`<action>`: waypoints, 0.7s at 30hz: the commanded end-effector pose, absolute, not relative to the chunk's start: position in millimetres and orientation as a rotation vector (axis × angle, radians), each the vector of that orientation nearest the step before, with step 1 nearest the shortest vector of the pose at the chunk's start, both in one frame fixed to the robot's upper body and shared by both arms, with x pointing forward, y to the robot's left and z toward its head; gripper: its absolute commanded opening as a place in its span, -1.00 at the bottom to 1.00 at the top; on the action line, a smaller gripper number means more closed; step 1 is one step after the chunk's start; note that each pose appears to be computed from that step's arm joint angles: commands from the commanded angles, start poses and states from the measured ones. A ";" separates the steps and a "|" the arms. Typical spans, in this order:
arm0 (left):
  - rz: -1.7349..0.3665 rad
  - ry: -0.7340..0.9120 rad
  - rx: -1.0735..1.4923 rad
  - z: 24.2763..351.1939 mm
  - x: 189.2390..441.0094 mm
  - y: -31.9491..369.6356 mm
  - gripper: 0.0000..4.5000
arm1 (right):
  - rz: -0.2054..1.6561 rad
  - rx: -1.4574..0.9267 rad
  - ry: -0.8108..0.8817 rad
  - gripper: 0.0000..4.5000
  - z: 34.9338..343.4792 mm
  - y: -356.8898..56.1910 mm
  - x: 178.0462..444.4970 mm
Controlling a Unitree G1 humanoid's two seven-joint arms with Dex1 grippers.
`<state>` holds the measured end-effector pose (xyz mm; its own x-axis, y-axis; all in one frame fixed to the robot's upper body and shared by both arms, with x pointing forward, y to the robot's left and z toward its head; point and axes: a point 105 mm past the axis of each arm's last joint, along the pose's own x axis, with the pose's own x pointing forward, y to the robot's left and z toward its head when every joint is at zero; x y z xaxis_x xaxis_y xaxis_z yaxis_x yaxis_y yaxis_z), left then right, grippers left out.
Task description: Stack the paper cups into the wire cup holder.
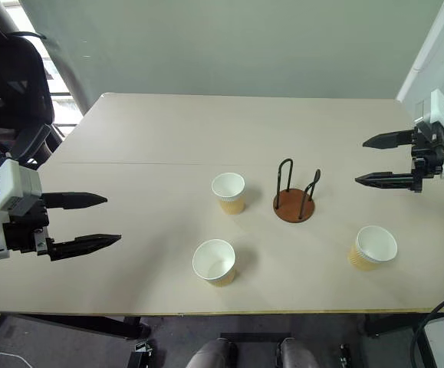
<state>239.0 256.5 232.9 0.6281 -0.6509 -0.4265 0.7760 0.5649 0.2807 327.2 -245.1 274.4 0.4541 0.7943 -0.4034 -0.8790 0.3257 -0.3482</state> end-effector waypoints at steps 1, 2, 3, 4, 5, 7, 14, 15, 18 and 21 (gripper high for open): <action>-0.847 0.264 0.515 242.2 239.8 255.7 0.99 | 1.073 -0.609 0.119 1.00 291.0 -249.0 321.2; -0.848 0.264 0.515 242.1 239.7 255.7 0.99 | 1.072 -0.608 0.120 1.00 290.5 -249.2 320.7; -0.849 0.264 0.514 242.2 239.7 255.5 0.99 | 1.072 -0.608 0.120 1.00 290.4 -249.3 320.3; -0.850 0.263 0.514 242.3 239.8 255.4 0.99 | 1.072 -0.607 0.120 1.00 290.4 -249.2 320.0; -0.851 0.263 0.515 242.4 239.9 255.6 0.99 | 1.072 -0.607 0.120 1.00 290.3 -249.2 319.7; -0.851 0.262 0.516 242.7 240.3 255.9 0.99 | 1.066 -0.606 0.123 1.00 290.0 -249.6 319.9; -0.825 0.251 0.516 241.7 246.9 263.0 0.99 | 0.980 -0.603 0.219 1.00 282.3 -253.3 321.7; -0.836 0.232 0.514 244.6 248.2 260.4 0.99 | 0.977 -0.560 0.217 1.00 285.0 -245.1 321.0; -0.868 0.215 0.510 245.8 250.9 253.2 0.99 | 1.136 -0.467 0.265 1.00 275.6 -204.0 289.9; -0.899 0.219 0.499 240.2 253.5 247.3 0.99 | 1.180 -0.430 0.348 1.00 253.5 -181.7 265.5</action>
<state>253.2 251.9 236.2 0.6171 -0.6774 -0.4003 0.7868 0.5369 0.3044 275.0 -188.2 243.8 0.3186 0.8088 -0.4943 -0.9463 0.3013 -0.1171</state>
